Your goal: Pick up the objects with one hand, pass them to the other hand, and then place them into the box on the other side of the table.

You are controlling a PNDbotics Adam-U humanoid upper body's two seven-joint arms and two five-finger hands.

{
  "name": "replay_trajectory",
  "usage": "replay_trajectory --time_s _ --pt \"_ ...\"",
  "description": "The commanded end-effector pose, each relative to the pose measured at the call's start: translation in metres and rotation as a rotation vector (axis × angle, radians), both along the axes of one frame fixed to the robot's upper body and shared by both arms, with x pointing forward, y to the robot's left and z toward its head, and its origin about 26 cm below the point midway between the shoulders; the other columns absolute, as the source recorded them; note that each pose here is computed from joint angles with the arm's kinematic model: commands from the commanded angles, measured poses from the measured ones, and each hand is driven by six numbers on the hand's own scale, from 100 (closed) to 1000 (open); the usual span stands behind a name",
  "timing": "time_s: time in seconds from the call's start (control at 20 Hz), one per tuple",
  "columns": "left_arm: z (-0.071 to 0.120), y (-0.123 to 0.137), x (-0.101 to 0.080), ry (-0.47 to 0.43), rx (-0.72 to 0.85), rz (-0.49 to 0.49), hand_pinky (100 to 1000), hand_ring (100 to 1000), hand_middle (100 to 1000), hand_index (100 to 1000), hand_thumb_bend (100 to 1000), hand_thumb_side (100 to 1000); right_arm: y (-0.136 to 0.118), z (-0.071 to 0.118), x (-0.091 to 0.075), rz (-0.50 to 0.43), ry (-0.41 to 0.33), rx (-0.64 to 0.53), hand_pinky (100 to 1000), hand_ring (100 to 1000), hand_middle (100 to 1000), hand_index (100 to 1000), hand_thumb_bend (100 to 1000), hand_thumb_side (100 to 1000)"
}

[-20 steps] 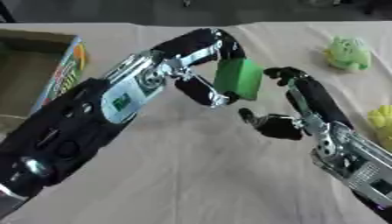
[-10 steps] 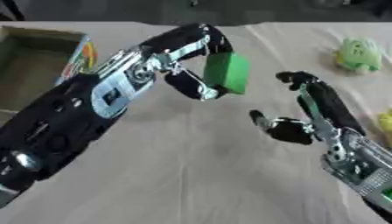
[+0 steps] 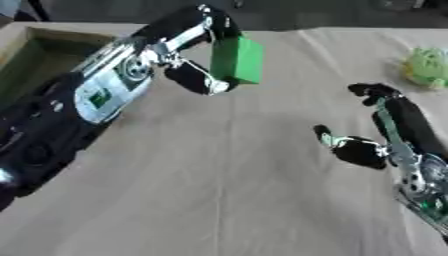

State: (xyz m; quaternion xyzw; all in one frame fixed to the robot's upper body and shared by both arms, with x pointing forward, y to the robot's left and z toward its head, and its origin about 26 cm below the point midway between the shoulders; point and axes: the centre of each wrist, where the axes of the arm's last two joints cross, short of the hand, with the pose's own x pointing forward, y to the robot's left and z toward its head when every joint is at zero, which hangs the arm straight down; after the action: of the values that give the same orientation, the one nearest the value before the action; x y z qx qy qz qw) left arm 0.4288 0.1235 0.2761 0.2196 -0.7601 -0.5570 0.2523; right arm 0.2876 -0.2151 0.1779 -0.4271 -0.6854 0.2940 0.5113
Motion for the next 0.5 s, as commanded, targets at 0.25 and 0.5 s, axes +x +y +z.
replay_trajectory --time_s 0.25,0.5 --pt "0.033 0.055 -0.014 -0.083 -0.089 0.131 661 643 514 439 380 100 -0.01 0.008 -0.001 -0.047 -0.066 -0.005 838 781 775 843 464 321" --pt "0.031 0.083 -0.021 -0.084 -0.139 0.201 659 643 515 435 356 100 -0.011 0.003 -0.003 -0.065 -0.07 0.004 837 778 771 842 456 327"
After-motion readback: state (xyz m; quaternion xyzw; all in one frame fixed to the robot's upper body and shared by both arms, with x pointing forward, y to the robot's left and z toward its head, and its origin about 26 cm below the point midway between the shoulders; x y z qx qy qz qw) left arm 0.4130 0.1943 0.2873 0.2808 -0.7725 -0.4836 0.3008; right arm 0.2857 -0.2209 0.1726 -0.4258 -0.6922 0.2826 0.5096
